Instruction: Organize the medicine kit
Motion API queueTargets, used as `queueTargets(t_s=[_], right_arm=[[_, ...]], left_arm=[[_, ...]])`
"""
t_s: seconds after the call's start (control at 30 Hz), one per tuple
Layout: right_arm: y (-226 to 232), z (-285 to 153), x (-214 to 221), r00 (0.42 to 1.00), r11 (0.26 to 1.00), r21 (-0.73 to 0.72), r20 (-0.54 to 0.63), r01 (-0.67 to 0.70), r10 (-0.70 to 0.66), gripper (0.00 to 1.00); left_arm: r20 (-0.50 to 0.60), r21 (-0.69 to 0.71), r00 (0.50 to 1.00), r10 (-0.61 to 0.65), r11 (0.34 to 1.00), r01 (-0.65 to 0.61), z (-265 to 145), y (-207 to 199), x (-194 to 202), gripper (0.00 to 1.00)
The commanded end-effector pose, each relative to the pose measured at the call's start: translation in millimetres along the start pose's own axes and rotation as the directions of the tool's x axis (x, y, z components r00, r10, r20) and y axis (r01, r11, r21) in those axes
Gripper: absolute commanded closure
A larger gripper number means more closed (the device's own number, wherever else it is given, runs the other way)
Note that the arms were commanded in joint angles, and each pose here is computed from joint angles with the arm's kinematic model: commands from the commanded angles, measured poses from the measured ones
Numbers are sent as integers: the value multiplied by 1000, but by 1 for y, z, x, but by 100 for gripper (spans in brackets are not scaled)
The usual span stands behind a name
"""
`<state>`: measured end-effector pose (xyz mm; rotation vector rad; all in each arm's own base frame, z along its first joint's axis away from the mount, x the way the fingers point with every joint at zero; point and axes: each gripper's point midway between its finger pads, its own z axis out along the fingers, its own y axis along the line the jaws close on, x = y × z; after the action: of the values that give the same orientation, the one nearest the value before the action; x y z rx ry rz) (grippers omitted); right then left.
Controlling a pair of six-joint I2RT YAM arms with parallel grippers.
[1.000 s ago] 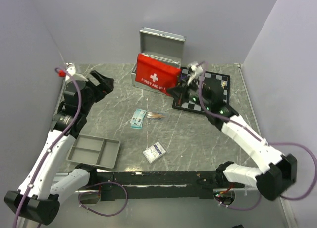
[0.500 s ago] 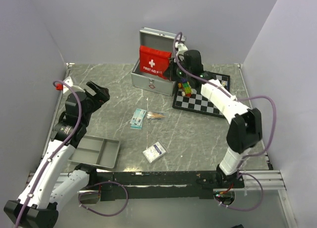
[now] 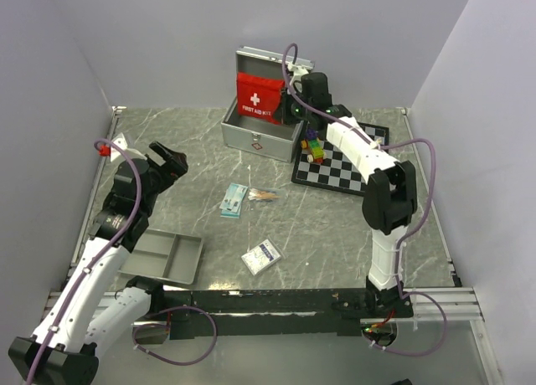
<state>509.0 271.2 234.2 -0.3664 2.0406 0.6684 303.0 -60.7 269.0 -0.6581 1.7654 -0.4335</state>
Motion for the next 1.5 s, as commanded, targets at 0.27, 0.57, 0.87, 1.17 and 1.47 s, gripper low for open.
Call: queueTargets(t_s=[0.27,0.57,0.87,1.17,1.47], right_arm=[[-17,12,-21,999,998,57,33,-26,24,38],[-8,-18,-26,993,995,97,113,-30,18,10],[79,-44,44,994,998,-24,92,64,-62,14],[69,-48,79,992,991,55,32,120,-121,14],[10,-10,24,986,938,326,69,121,-151,12]], left_arm=[[3,15,1000,8,1000,-8,7,-3,2,4],[-7,27,1000,3,1000,-3,8,-6,3,3],[-70,85,997,15,996,-9,7,-10,20,1],[-167,132,986,18,991,4,-2,-2,54,1],[-219,140,975,-32,988,64,-16,12,76,2]])
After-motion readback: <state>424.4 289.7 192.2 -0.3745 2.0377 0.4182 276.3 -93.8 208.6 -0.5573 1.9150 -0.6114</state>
